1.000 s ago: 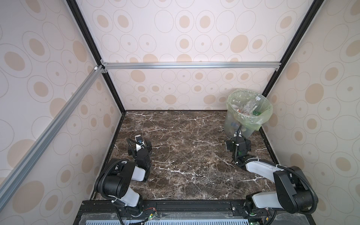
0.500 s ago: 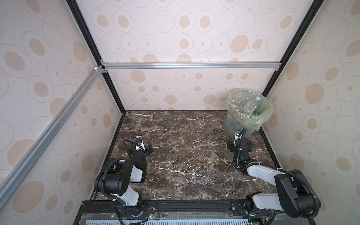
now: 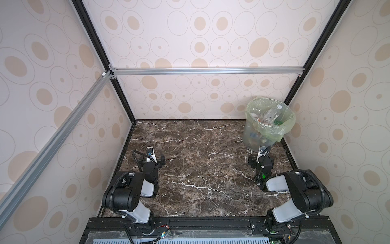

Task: Throw the plastic bottles in the bin

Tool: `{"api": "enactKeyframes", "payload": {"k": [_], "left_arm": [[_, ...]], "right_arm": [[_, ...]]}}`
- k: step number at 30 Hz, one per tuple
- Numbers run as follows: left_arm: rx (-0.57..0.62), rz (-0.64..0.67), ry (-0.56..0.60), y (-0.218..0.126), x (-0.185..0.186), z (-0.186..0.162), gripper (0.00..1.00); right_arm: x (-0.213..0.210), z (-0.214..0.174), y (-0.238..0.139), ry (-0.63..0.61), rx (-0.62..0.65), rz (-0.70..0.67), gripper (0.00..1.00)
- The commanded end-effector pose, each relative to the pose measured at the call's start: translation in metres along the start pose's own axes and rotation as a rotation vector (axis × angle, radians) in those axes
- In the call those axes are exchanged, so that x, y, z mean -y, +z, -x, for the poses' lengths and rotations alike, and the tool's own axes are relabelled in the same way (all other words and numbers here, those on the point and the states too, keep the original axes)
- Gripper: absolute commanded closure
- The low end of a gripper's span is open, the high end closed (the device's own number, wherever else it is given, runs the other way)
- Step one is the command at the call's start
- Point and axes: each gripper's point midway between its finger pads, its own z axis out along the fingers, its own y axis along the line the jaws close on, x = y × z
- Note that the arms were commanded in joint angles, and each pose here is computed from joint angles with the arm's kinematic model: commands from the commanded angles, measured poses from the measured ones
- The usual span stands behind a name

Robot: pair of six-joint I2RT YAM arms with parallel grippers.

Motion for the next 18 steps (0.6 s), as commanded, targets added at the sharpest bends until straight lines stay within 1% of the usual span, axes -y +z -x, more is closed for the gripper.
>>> {"api": "enactKeyframes", "payload": {"k": [1, 3, 5, 8, 18], "left_arm": [[0.042, 0.003, -0.012, 0.0034, -0.0011, 0.0125, 0.01], [0.042, 0.005, -0.012, 0.0031, -0.0017, 0.0122, 0.01], [0.041, 0.005, -0.012, 0.0031, -0.0018, 0.0121, 0.01], [0.041, 0.005, -0.011, 0.0031, -0.0018, 0.0120, 0.01], [0.035, 0.002, -0.008, 0.0043, -0.0006, 0.0110, 0.01]], "right_arm": [[-0.0050, 0.0172, 0.0099, 0.067, -0.004, 0.062, 0.02], [-0.0017, 0.0170, 0.0147, 0.073, -0.001, 0.046, 0.02], [-0.0023, 0.0151, 0.0139, 0.074, -0.032, 0.052, 0.02], [-0.0013, 0.0162, 0.0139, 0.071, -0.015, 0.047, 0.02], [-0.0031, 0.0154, 0.0131, 0.062, -0.024, 0.054, 0.02]]}}
